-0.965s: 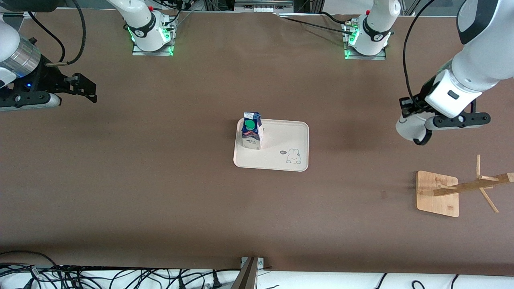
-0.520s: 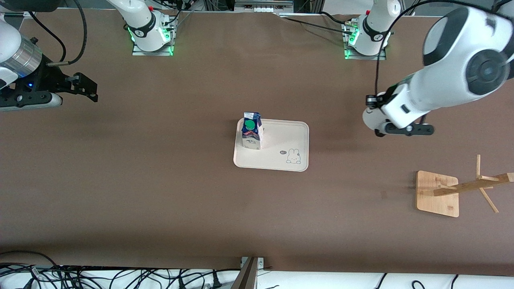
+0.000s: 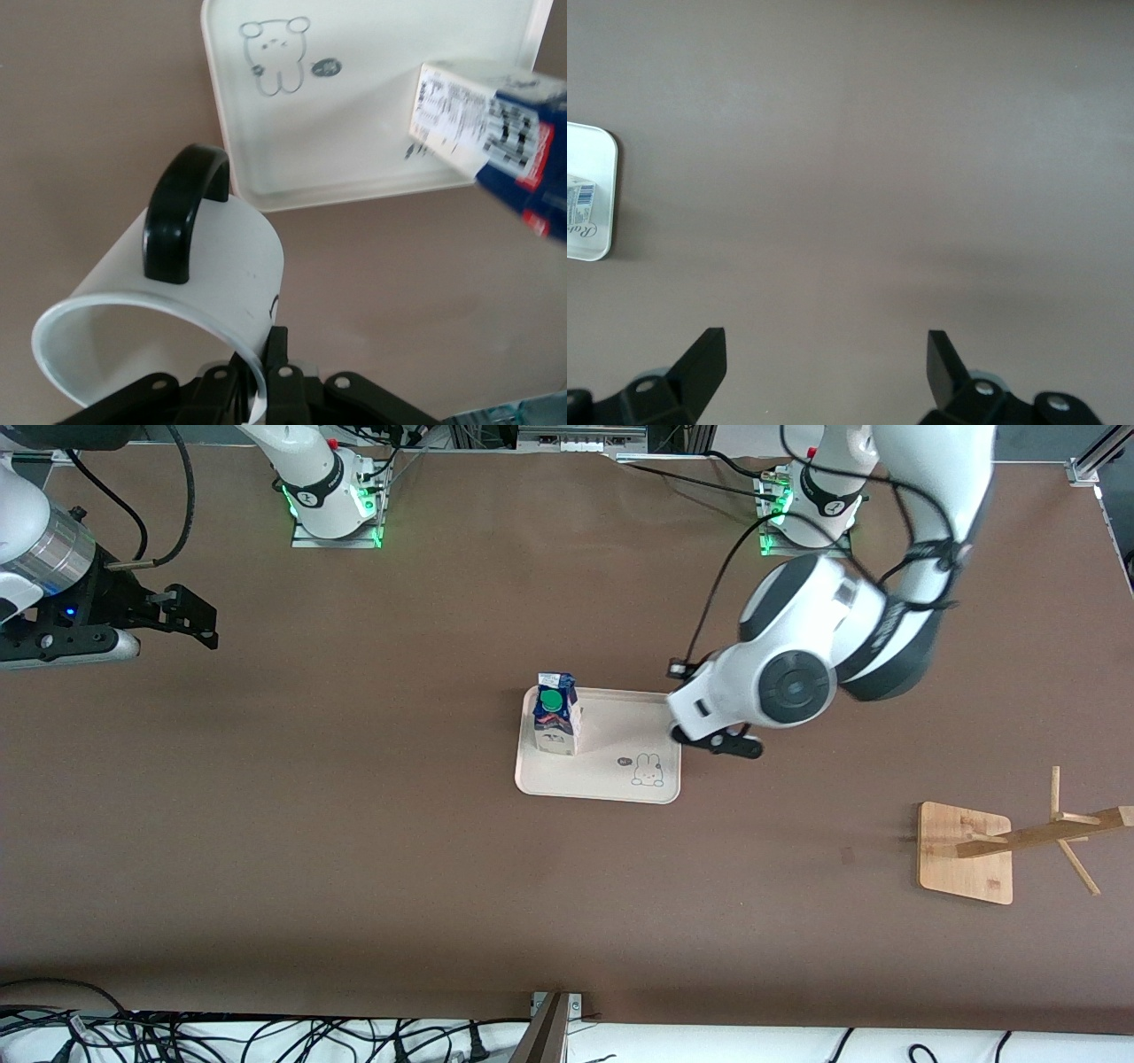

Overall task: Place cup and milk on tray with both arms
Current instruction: 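Carry the white mug to the tray with the left gripper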

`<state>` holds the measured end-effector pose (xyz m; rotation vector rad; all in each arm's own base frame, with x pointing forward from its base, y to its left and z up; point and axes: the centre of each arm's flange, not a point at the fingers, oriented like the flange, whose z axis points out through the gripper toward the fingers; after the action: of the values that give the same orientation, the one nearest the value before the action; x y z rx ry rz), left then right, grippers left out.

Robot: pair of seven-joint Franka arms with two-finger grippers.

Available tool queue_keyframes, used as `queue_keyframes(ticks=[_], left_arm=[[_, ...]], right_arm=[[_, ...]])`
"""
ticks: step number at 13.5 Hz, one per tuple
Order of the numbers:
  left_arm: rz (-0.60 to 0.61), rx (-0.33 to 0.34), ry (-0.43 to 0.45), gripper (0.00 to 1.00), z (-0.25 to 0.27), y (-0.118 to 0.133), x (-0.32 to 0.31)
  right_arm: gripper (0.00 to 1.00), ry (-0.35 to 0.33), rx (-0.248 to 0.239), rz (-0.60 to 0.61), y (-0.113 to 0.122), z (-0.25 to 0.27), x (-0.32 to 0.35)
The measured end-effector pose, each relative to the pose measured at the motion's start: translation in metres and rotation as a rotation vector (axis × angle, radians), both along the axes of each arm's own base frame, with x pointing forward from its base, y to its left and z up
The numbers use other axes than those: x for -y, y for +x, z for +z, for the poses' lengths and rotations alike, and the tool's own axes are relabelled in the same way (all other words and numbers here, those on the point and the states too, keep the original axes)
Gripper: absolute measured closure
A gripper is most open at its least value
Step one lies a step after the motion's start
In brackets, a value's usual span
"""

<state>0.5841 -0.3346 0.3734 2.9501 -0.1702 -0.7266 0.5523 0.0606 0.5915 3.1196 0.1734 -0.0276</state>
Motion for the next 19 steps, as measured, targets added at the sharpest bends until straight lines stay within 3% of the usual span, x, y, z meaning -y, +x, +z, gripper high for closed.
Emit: queue_keyframes(ticks=[3, 6, 11, 13, 19], left_arm=[[0.104, 0.015, 0.004, 0.92, -0.047, 0.016, 0.031], [0.127, 0.007, -0.002, 0.92, -0.090, 0.022, 0.036], [0.087, 0.064, 0.107, 0.92, -0.132, -0.002, 0.077], [0.082, 0.074, 0.119, 0.78, -0.134, 0.001, 0.071], [0.077, 0.079, 0.111, 0.15, -0.131, 0.010, 0.061]], right_arm=[[0.00, -0.001, -0.007, 0.000, -0.001, -0.001, 0.000], [0.00, -0.001, -0.007, 0.000, -0.001, 0.000, 0.000], [0.00, -0.002, -0.016, 0.002, -0.002, -0.001, -0.001], [0.00, -0.003, -0.025, 0.000, -0.003, -0.002, 0.000], [0.00, -0.003, -0.029, -0.002, -0.003, -0.002, 0.001]])
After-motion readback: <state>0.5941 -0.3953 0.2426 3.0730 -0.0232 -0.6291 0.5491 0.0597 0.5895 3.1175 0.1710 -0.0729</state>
